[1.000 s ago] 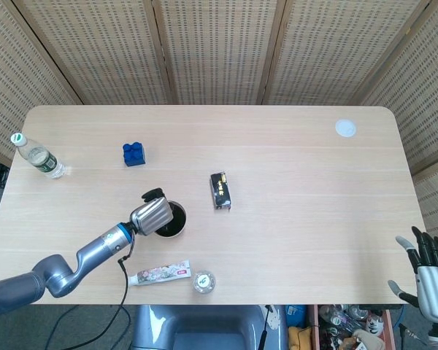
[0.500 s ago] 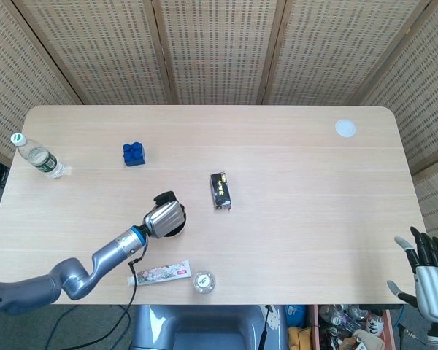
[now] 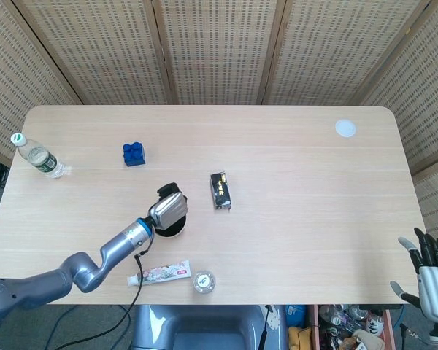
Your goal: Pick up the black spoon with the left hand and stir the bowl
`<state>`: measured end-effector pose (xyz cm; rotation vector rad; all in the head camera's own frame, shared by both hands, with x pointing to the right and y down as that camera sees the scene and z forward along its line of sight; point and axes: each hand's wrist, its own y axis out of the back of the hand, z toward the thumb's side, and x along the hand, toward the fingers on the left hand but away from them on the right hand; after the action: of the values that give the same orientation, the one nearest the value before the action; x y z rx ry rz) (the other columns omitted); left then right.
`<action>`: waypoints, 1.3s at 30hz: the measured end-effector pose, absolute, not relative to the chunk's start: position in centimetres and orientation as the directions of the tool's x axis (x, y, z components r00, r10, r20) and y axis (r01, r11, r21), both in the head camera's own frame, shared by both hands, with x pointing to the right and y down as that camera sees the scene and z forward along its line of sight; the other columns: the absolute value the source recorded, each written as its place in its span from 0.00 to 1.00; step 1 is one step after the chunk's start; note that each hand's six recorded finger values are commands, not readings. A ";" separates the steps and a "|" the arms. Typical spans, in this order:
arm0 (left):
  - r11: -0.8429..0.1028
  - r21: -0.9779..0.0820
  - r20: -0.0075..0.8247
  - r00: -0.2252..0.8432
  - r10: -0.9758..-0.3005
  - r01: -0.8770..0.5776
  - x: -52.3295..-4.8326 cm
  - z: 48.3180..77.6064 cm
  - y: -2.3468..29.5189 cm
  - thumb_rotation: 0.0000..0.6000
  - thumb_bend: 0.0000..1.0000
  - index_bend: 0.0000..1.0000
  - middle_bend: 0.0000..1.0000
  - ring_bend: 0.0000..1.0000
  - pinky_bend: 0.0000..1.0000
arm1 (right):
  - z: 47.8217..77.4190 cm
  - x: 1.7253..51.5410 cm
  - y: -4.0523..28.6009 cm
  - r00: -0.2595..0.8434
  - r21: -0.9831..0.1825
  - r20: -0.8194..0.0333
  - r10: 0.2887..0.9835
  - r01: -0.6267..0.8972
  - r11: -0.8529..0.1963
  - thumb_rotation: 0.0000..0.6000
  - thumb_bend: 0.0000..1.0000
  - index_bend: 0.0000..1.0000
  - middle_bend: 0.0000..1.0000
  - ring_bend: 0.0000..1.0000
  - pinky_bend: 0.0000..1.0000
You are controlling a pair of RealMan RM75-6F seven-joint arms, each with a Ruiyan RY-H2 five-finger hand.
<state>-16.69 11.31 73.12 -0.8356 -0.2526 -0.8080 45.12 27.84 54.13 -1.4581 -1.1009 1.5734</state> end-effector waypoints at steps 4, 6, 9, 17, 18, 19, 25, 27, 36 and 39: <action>0.393 -0.558 0.510 0.676 -0.533 0.731 -17.8 73.1 11.7 1.00 0.43 0.65 0.81 0.74 0.75 | 54.2 44.9 27.6 -0.101 -0.924 -0.382 0.918 0.047 -0.380 1.00 0.20 0.22 0.11 0.00 0.00; 0.388 -0.558 0.516 0.673 -0.530 0.734 -18.4 73.0 11.9 1.00 0.43 0.64 0.81 0.74 0.75 | 54.2 44.8 27.6 -0.098 -0.924 -0.383 0.918 0.048 -0.380 1.00 0.20 0.22 0.11 0.00 0.00; 0.378 -0.565 0.521 0.672 -0.526 0.733 -18.9 72.7 12.3 1.00 0.43 0.64 0.81 0.74 0.75 | 54.4 44.8 27.5 -0.095 -0.923 -0.385 0.918 0.048 -0.382 1.00 0.20 0.22 0.11 0.00 0.00; 0.378 -0.591 0.517 0.695 -0.499 0.712 -18.3 71.9 13.6 1.00 0.43 0.65 0.81 0.74 0.75 | 54.5 44.9 27.5 -0.099 -0.922 -0.387 0.917 0.050 -0.384 1.00 0.20 0.22 0.11 0.00 0.00; 0.380 -0.594 0.516 0.698 -0.496 0.709 -18.0 72.0 13.7 1.00 0.43 0.65 0.81 0.74 0.75 | 54.5 45.0 27.5 -0.101 -0.922 -0.387 0.916 0.051 -0.384 1.00 0.20 0.22 0.11 0.00 0.00; 0.382 -0.596 0.514 0.701 -0.495 0.707 -17.7 72.0 13.7 1.00 0.43 0.65 0.81 0.74 0.75 | 54.4 45.0 27.6 -0.103 -0.922 -0.387 0.916 0.051 -0.384 1.00 0.20 0.22 0.11 0.00 0.00; 0.386 -0.600 0.502 0.706 -0.500 0.701 -16.2 72.4 13.4 1.00 0.43 0.65 0.81 0.74 0.75 | 54.3 45.3 27.7 -0.115 -0.922 -0.387 0.915 0.048 -0.384 1.00 0.20 0.22 0.11 0.00 0.00; 0.385 -0.596 0.499 0.701 -0.510 0.705 -15.9 72.6 13.0 1.00 0.43 0.64 0.81 0.74 0.75 | 54.2 45.3 27.7 -0.116 -0.923 -0.386 0.915 0.046 -0.383 1.00 0.20 0.22 0.11 0.00 0.00; 0.378 -0.571 0.500 0.674 -0.543 0.729 -16.4 73.3 11.9 1.00 0.43 0.65 0.81 0.74 0.75 | 54.3 45.3 27.8 -0.117 -0.920 -0.391 0.913 0.046 -0.389 1.00 0.20 0.22 0.11 0.00 0.00; 0.374 -0.571 0.503 0.671 -0.544 0.731 -17.1 73.1 12.0 1.00 0.43 0.65 0.81 0.74 0.75 | 54.3 45.2 27.7 -0.110 -0.921 -0.390 0.914 0.048 -0.387 1.00 0.20 0.22 0.11 0.00 0.00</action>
<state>-17.14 12.05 73.10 -0.8570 -0.2473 -0.8266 45.16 27.66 54.35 -1.4617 -1.1000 1.5806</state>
